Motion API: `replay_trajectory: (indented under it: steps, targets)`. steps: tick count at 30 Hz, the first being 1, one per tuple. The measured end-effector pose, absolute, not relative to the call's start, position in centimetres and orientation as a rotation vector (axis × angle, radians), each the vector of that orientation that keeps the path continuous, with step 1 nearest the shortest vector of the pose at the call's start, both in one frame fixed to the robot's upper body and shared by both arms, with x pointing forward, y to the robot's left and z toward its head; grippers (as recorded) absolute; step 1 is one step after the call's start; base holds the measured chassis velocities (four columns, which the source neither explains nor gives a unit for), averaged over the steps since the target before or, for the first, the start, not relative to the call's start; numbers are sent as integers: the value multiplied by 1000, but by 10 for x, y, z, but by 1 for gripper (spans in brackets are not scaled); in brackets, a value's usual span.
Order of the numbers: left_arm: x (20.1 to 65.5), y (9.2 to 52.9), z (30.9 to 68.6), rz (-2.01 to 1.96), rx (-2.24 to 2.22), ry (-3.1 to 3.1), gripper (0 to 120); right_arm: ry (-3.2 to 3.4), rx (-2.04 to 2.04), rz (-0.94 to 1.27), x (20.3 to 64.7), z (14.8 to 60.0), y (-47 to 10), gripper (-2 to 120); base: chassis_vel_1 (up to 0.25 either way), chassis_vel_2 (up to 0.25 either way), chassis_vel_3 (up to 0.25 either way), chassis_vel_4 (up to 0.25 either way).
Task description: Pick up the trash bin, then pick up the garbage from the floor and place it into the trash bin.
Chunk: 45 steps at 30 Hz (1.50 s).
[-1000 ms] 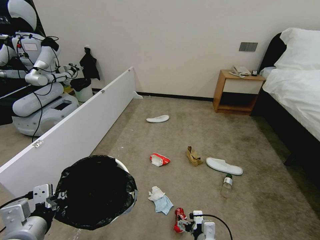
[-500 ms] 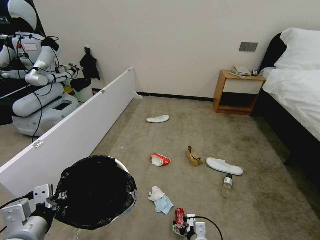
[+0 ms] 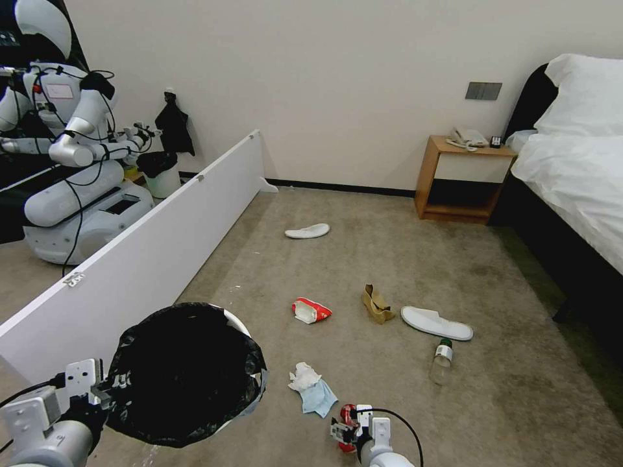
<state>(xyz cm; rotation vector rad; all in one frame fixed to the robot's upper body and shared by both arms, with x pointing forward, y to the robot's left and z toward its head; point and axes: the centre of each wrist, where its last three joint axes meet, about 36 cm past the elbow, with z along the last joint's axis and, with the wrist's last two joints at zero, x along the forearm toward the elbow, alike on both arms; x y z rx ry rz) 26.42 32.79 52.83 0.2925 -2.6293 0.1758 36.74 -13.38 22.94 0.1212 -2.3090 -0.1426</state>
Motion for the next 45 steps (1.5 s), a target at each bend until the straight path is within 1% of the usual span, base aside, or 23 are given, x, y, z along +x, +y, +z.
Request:
replay_trajectory:
  steps: [36,39,41,42,43,44,45]
  targets:
    - [262,327,532,178,279,-2632,3,-2233,101,-215,384,215,-136,100,0,0,0,0]
    - [262,327,532,180,278,-2632,3,-2218,103,-224,384,214,-136,97,0,0,0,0]
    - [262,327,532,181,277,-2632,3,-2191,101,-234,382,211,-138,90,0,0,0,0]
    - [262,327,532,181,277,-2632,3,-2191,101,-234,382,211,-138,90,0,0,0,0]
    - [262,327,532,183,276,-2631,3,-2183,97,-236,380,209,-140,82,0,0,0,0]
    - [262,327,532,183,276,-2631,3,-2180,96,-238,380,209,-141,77,0,0,0,0]
    - [262,327,532,183,276,-2631,3,-2180,96,-238,380,209,-141,77,0,0,0,0]
